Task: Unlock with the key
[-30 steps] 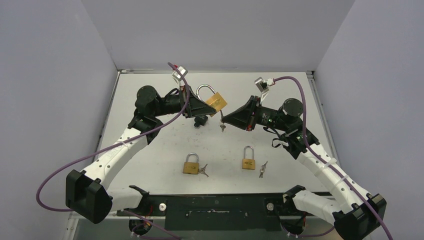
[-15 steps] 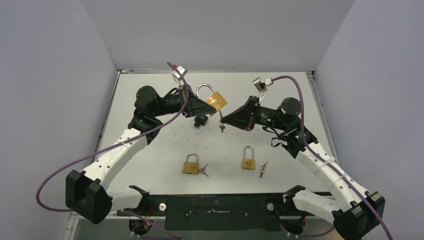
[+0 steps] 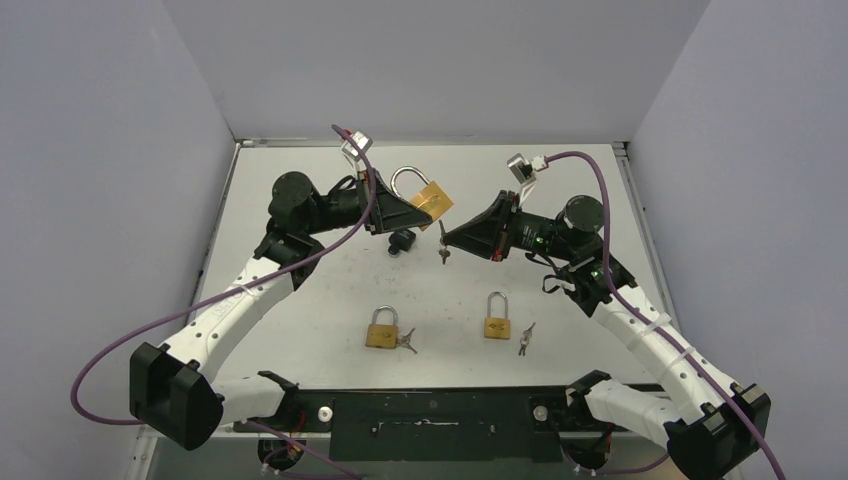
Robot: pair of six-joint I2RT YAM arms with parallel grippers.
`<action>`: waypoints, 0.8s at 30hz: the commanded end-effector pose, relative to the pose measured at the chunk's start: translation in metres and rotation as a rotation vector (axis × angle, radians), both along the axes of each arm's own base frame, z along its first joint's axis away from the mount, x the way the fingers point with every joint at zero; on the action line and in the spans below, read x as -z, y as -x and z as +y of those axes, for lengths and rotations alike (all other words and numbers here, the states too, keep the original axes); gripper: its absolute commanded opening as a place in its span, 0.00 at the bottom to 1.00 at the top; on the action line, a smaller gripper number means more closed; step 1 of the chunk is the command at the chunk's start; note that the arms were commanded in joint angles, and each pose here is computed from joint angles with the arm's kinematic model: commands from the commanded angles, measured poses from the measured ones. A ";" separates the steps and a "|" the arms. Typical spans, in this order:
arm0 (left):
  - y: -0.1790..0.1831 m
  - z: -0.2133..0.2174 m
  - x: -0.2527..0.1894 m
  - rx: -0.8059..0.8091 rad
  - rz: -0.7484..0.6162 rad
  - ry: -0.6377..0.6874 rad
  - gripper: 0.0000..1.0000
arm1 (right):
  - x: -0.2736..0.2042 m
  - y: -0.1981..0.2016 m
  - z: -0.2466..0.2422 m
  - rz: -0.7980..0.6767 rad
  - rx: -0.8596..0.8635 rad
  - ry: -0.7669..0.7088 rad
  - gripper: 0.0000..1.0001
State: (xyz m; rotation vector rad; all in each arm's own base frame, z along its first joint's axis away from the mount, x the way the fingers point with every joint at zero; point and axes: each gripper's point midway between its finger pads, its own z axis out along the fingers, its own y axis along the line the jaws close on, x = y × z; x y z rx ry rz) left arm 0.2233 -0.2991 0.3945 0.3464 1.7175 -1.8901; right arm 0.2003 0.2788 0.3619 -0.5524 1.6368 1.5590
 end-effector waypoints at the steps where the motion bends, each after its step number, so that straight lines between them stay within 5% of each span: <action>1: 0.012 0.010 -0.042 -0.028 -0.164 0.081 0.00 | -0.034 0.009 -0.003 -0.109 -0.021 -0.058 0.00; 24: 0.022 0.012 -0.051 0.004 -0.183 0.109 0.00 | -0.021 -0.004 0.002 -0.076 -0.011 -0.018 0.00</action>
